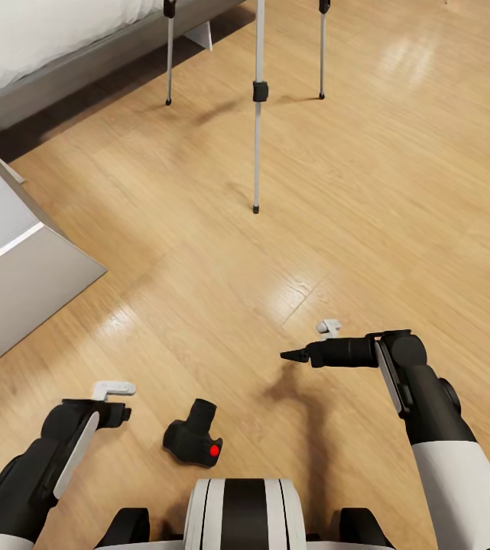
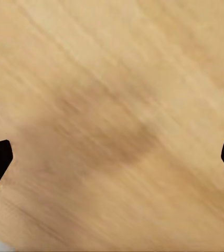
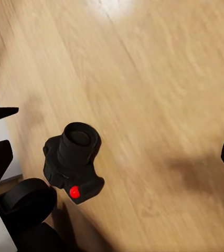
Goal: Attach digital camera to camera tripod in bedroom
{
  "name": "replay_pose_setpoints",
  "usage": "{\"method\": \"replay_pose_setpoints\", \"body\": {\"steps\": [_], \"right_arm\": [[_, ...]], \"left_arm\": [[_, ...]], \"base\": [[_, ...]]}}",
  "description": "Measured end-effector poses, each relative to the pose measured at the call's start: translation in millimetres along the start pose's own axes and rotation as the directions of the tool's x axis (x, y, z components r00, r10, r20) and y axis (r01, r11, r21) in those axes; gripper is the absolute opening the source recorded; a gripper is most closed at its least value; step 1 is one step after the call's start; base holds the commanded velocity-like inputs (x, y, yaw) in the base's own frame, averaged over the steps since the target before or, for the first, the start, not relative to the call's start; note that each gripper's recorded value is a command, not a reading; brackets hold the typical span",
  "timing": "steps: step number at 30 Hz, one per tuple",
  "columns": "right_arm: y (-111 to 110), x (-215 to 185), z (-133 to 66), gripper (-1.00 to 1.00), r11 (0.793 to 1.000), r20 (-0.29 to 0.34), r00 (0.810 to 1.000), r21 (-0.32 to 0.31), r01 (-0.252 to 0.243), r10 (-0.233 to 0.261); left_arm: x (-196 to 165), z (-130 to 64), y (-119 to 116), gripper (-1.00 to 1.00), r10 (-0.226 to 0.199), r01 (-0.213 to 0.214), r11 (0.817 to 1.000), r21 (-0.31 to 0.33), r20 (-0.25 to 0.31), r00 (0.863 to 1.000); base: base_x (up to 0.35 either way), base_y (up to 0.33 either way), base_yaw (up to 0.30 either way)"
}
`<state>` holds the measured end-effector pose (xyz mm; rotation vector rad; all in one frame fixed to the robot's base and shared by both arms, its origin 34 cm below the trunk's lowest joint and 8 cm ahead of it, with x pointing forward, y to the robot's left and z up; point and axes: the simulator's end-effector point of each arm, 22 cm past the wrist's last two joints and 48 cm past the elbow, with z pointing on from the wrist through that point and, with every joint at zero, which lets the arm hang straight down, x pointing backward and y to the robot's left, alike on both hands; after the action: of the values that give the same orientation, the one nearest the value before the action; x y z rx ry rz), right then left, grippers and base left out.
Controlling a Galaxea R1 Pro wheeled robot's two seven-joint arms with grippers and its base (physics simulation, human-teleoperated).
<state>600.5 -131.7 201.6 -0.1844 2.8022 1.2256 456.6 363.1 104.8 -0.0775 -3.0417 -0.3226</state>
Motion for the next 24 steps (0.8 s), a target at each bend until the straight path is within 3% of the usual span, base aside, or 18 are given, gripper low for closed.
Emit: {"method": "replay_pose_setpoints", "body": {"steps": [2,5,8,13,16,20,21,22,23,24], "right_arm": [[0,0,0.0,1.0,1.0,0.0,1.0,0.0,0.0,0.0],[0,0,0.4,1.0,1.0,-0.001,1.0,0.0,0.0,0.0],[0,0,0.4,1.0,1.0,-0.001,1.0,-0.001,0.0,0.0],[0,0,0.3,1.0,1.0,-0.001,1.0,0.0,0.0,0.0],[0,0,0.6,1.0,1.0,-0.001,1.0,0.0,0.0,0.0],[0,0,0.7,1.0,1.0,-0.001,1.0,0.0,0.0,0.0],[0,0,0.7,1.0,1.0,-0.001,1.0,0.0,0.0,0.0],[0,0,0.7,1.0,1.0,-0.001,1.0,0.0,0.0,0.0],[0,0,0.6,1.0,1.0,0.0,1.0,0.0,0.0,0.0],[0,0,0.5,1.0,1.0,0.0,1.0,0.0,-0.001,0.001]], "left_arm": [[0,0.0,0,1.0,0.001,-0.001,1.0,-0.001,0.0,1.0],[0,-0.2,-4,1.0,0.09,-0.09,0.996,-0.005,0.006,0.996],[2,0.3,9,1.0,0.148,-0.148,0.989,-0.022,0.003,0.989],[5,1.2,16,1.0,0.219,-0.219,0.975,-0.038,-0.002,0.976],[-3,1.7,16,1.0,0.265,-0.262,0.963,-0.057,0.041,0.964],[-43,-2.9,9,1.0,0.304,-0.286,0.952,-0.108,0.232,0.924],[-58,-5.3,10,1.0,0.317,-0.287,0.948,-0.141,0.304,0.898],[-64,-5.6,11,1.0,0.324,-0.286,0.945,-0.158,0.332,0.886],[-65,4.1,20,1.0,0.351,-0.289,0.934,-0.212,0.379,0.856],[-63,7.0,21,1.0,0.352,-0.29,0.933,-0.211,0.379,0.856]], "base": [[0.0,0.0,0.0],[0.0,0.0,0.0],[0.0,0.0,0.0],[0.0,0.0,0.0],[0.0,0.0,0.0],[0.0,0.0,0.0],[0.0,0.0,0.0],[0.0,0.0,0.0],[0.0,0.0,0.0],[0.0,0.0,0.0]]}}
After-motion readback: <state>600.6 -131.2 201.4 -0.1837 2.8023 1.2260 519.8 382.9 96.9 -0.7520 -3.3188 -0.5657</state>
